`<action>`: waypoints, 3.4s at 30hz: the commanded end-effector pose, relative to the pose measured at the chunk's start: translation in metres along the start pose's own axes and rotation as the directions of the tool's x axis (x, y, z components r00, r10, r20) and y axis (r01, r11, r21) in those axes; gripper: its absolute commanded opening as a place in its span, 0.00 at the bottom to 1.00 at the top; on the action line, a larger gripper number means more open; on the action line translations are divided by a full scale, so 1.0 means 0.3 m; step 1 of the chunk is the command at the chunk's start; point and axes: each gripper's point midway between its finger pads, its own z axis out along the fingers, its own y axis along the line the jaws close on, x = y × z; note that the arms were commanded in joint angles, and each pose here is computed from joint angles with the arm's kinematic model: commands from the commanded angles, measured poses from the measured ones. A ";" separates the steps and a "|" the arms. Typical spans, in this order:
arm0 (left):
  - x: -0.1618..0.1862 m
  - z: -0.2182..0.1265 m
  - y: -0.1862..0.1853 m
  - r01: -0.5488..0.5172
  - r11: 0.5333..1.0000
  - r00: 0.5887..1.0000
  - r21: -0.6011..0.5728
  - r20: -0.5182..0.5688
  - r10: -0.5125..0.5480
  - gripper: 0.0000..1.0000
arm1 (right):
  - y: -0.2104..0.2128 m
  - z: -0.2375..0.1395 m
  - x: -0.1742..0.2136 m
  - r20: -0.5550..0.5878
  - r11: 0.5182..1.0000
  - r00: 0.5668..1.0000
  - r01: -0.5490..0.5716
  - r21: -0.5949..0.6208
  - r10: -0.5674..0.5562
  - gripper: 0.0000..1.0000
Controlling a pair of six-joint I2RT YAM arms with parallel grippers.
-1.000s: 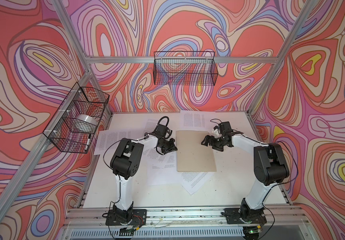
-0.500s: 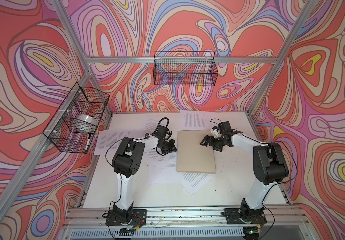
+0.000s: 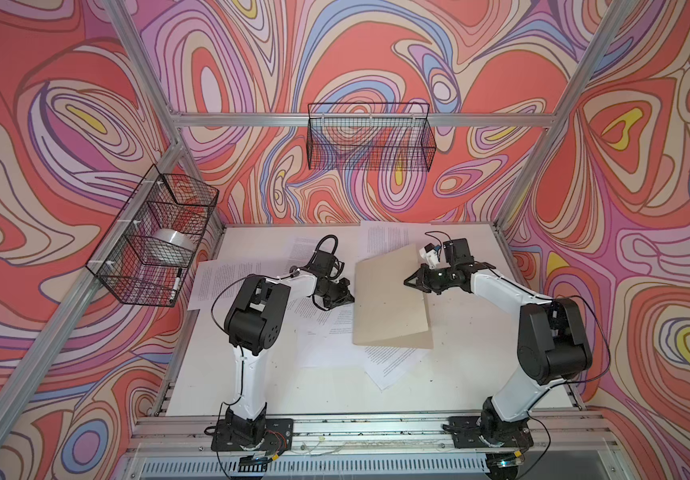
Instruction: Put the files into the folder
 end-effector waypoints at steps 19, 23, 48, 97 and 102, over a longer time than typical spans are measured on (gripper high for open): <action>0.373 -0.148 -0.109 -0.203 0.971 0.978 -0.124 -0.073 0.195 0.23 | 0.102 -0.435 -0.145 0.322 0.991 0.946 -0.002 0.131 -0.041 0.00; 0.476 -0.129 -0.055 -0.214 0.962 0.975 -0.170 -0.101 0.199 0.32 | 0.113 -0.487 -0.149 0.349 0.983 0.934 0.006 0.183 -0.071 0.00; 0.197 0.274 -0.112 -0.226 0.940 0.974 -0.255 -0.079 0.213 0.50 | 0.126 -0.575 -0.078 0.354 0.966 0.928 0.026 0.256 -0.118 0.00; 0.126 -0.649 -0.219 -0.189 0.982 0.960 0.014 0.212 0.182 0.99 | 0.470 -0.176 0.160 -0.031 0.974 0.973 0.227 -0.006 -0.227 0.49; 0.075 -0.790 -0.230 -0.128 0.987 0.947 0.097 0.307 0.093 1.00 | 0.624 0.050 0.275 -0.103 0.952 0.955 0.262 -0.156 -0.280 0.55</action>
